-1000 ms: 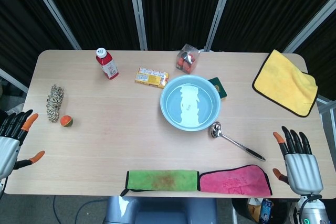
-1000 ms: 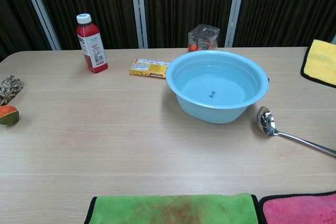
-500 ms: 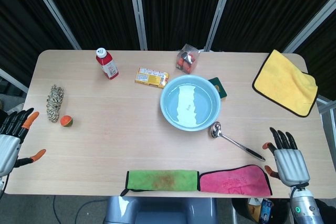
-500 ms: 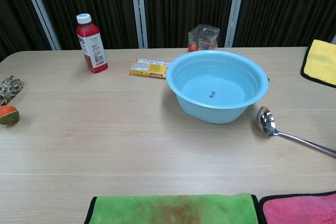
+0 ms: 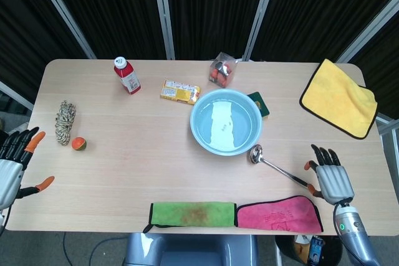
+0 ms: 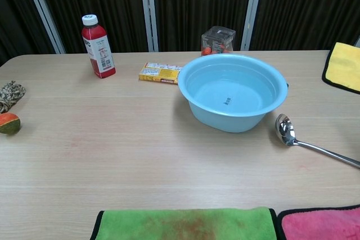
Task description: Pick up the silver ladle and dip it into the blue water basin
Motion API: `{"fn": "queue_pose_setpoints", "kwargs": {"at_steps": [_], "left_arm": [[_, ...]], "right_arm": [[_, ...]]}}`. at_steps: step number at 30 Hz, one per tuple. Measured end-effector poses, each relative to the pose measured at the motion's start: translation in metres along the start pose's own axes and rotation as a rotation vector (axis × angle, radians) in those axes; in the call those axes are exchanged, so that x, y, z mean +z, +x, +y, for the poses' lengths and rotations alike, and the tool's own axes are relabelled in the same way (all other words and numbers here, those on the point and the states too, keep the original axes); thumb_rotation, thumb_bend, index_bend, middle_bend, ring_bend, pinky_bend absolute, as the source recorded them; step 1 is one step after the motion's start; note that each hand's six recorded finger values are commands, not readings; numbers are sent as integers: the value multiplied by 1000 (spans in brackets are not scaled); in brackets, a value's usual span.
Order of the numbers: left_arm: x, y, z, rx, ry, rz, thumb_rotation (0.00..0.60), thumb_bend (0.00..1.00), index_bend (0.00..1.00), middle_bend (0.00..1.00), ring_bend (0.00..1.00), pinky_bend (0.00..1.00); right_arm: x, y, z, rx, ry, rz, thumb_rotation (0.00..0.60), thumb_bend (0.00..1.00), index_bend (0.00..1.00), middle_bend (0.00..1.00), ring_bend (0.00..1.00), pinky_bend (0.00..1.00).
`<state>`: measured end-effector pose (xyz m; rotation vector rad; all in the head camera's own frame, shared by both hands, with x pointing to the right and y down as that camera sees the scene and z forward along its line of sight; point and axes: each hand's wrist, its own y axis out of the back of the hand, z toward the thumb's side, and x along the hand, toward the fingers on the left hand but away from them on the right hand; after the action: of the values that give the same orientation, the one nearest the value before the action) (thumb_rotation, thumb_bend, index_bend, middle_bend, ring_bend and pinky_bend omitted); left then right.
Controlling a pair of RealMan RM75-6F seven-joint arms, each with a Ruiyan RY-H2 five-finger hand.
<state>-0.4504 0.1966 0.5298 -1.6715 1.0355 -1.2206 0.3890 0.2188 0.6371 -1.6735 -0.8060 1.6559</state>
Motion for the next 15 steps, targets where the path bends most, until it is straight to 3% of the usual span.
{"fn": "queue_pose_setpoints", "kwargs": {"at_steps": [15], "left_arm": [[-5, -2, 5, 9, -14, 2, 579, 166, 0, 0, 0, 0]], "right_arm": [[-10, -33, -41, 15, -34, -39, 600, 237, 395, 0, 0, 0]]}}
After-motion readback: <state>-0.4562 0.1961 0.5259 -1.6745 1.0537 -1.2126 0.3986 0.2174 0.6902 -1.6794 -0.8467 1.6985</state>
